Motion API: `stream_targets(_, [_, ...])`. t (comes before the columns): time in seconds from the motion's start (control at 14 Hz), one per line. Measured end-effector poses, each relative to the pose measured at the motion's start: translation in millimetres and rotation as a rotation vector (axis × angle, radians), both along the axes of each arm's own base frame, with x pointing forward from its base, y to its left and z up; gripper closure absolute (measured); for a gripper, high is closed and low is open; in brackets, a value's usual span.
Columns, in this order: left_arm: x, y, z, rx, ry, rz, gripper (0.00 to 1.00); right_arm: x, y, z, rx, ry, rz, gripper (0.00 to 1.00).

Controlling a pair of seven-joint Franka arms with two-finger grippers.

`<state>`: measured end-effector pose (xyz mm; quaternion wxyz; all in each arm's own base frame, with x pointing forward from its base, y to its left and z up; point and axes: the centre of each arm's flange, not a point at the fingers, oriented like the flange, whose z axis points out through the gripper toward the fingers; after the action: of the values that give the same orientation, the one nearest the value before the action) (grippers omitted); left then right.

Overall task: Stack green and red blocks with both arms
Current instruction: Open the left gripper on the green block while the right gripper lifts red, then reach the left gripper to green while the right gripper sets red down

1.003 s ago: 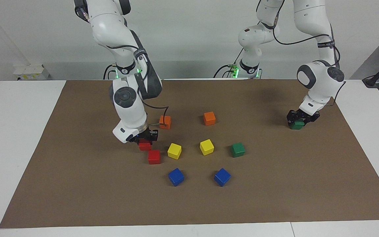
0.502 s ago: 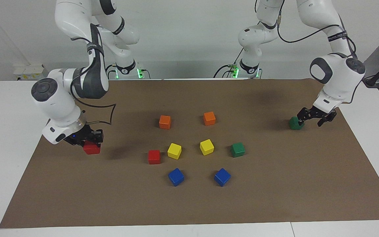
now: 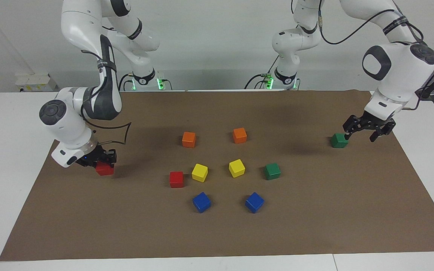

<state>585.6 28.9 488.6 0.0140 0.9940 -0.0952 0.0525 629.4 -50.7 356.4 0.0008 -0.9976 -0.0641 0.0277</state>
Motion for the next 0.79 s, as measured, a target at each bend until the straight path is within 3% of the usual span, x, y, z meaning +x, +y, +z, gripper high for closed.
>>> stream_targets(0.36, [0.8,-35.8,19.8,-0.002,-0.037,-0.027,0.0,-9.8,1.8,-24.3,0.002,-0.007,0.026,0.45])
stream_targets(0.5, [5.0,-59.8,22.8,-0.012,-0.079,-0.004,0.0,-11.8,2.1,-28.2,0.003,-0.007,0.027,0.45])
stream_targets(0.64, [12.2,-80.7,19.7,-0.027,-0.124,0.024,0.0,-13.3,1.8,-32.4,0.002,-0.017,0.026,0.45])
stream_targets(0.79, [17.8,-104.4,7.5,-0.044,-0.132,0.049,0.0,-15.8,1.4,-38.0,0.002,-0.022,0.026,0.45])
